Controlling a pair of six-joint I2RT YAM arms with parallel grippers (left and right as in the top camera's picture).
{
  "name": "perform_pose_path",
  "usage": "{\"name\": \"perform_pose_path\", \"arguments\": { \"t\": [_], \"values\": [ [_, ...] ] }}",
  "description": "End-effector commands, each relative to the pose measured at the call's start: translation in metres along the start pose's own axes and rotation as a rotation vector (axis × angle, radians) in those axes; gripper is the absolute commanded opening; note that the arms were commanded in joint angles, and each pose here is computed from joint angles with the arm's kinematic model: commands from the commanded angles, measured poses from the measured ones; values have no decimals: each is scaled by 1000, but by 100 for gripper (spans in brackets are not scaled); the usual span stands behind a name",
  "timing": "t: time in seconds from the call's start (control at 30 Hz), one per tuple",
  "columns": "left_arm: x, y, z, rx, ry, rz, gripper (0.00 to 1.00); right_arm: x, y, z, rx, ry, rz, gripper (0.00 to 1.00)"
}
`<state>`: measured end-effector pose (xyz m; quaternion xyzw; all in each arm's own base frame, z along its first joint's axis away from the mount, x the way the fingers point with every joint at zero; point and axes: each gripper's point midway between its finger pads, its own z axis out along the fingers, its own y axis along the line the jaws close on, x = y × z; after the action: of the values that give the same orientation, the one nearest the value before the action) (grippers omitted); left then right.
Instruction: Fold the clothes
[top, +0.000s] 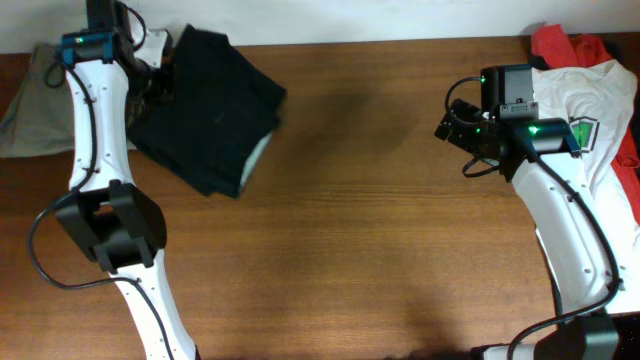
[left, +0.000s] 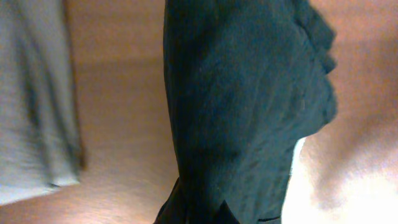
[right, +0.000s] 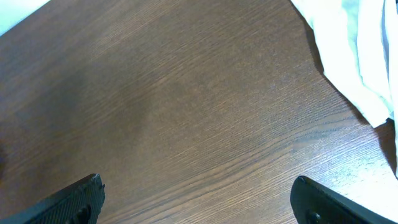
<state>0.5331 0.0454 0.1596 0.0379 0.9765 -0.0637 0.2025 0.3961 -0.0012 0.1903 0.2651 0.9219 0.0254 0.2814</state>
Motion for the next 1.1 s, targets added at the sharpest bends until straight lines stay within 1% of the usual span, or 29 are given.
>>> {"name": "perform_pose_path", "arguments": {
  "t": [0.0, 0.07, 0.13, 0.27, 0.53, 0.7, 0.83, 0.93, 1.03, 1.07],
  "values": [
    [-18, 25, -20, -124, -73, -2, 1, -2, -2, 0, 11, -8, 11, 99],
    [-24, 51, -26, -245, -98, -33, 1, -2, -2, 0, 11, -8, 11, 99],
    [-31, 70, -31, -300, -138, -62, 1, -2, -2, 0, 11, -8, 11, 99],
    [-49, 102, -45, -343, -248, -109, 1, -2, -2, 0, 11, -8, 11, 99],
    [-68, 148, -68, -411, -385, -156, 1, -2, -2, 0, 11, -8, 11, 99],
    [-70, 154, -68, -421, -401, -160, 1, -2, -2, 0, 10, -8, 11, 99],
    [-70, 161, -53, -433, -393, -168, 1, -2, -2, 0, 11, -8, 11, 99],
    [-57, 194, -32, -584, -339, -207, 1, -2, -2, 0, 11, -8, 11, 99],
    [-54, 218, -26, -619, -358, -235, 2, -2, -2, 0, 11, -8, 11, 99],
    [-53, 223, -26, -624, -362, -240, 7, -2, -2, 0, 11, -8, 11, 99]
  ]
}}
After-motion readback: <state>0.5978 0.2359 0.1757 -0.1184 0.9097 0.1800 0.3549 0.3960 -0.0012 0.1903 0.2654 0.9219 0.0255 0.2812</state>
